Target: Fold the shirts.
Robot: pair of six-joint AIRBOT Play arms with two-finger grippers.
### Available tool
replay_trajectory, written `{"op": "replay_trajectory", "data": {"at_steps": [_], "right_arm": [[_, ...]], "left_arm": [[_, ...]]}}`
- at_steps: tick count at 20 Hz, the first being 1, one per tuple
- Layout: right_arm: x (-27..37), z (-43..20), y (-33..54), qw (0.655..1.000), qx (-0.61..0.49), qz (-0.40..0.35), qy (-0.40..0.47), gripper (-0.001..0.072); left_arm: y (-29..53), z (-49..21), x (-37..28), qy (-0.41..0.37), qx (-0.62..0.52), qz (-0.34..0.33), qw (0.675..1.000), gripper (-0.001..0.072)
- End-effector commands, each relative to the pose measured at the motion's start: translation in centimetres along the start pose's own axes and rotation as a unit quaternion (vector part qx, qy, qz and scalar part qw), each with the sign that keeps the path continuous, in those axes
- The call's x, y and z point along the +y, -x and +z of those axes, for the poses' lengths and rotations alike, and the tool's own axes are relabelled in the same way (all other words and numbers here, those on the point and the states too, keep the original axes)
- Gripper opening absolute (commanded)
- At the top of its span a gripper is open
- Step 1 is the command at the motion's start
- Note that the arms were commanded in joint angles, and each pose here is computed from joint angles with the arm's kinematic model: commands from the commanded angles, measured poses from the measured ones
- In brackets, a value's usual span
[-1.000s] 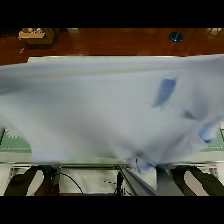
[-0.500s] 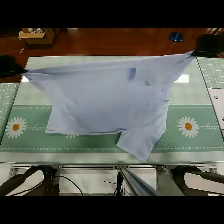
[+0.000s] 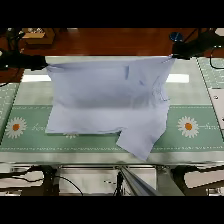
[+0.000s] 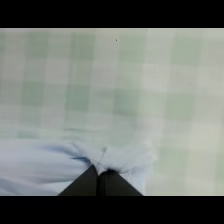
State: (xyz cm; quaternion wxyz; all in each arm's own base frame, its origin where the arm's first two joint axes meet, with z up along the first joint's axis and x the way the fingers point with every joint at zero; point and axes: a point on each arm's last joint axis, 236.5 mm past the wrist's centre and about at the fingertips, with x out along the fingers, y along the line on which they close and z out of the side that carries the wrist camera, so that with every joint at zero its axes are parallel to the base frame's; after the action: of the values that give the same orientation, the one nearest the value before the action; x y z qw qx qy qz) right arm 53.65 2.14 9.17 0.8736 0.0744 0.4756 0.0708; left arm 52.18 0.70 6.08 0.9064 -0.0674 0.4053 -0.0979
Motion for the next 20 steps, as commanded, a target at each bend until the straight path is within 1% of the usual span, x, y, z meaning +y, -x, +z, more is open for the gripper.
{"op": "replay_trajectory", "data": {"at_steps": [1,4,11,14,17,18,20], "right_arm": [[-0.7,2.0,-3.0,0.999,-0.041,-0.002,-0.009,0.0026],[-1.6,1.0,-6.3,0.999,-0.025,-0.004,-0.019,0.0026],[-2.0,-4.2,-13.1,0.996,0.063,0.018,-0.058,0.0026],[-1.5,-6.1,-12.1,0.992,0.107,0.024,-0.055,0.0025],[-0.5,-8.7,-9.6,0.983,0.172,0.034,-0.049,0.0025],[0.0,-9.7,-9.2,0.979,0.193,0.038,-0.047,0.0026],[0.6,-11.0,-9.2,0.974,0.22,0.037,-0.039,0.0025]], "left_arm": [[-3.4,3.3,1.5,-0.009,-0.084,0.038,0.996,0.002],[-6.3,2.6,2.1,-0.005,-0.086,0.048,0.995,0.002],[-10.8,-1.6,3.5,0.009,-0.035,0.048,0.998,0.0019],[-10.2,-1.6,3.2,0.008,-0.024,0.04,0.999,0.002],[-8.5,-4.0,1.4,0.012,0.067,-0.01,0.998,0.002],[-8.0,-4.8,1.1,0.031,0.091,-0.021,0.995,0.002],[-7.6,-6.3,0.8,0.042,0.123,-0.031,0.991,0.002]]}}
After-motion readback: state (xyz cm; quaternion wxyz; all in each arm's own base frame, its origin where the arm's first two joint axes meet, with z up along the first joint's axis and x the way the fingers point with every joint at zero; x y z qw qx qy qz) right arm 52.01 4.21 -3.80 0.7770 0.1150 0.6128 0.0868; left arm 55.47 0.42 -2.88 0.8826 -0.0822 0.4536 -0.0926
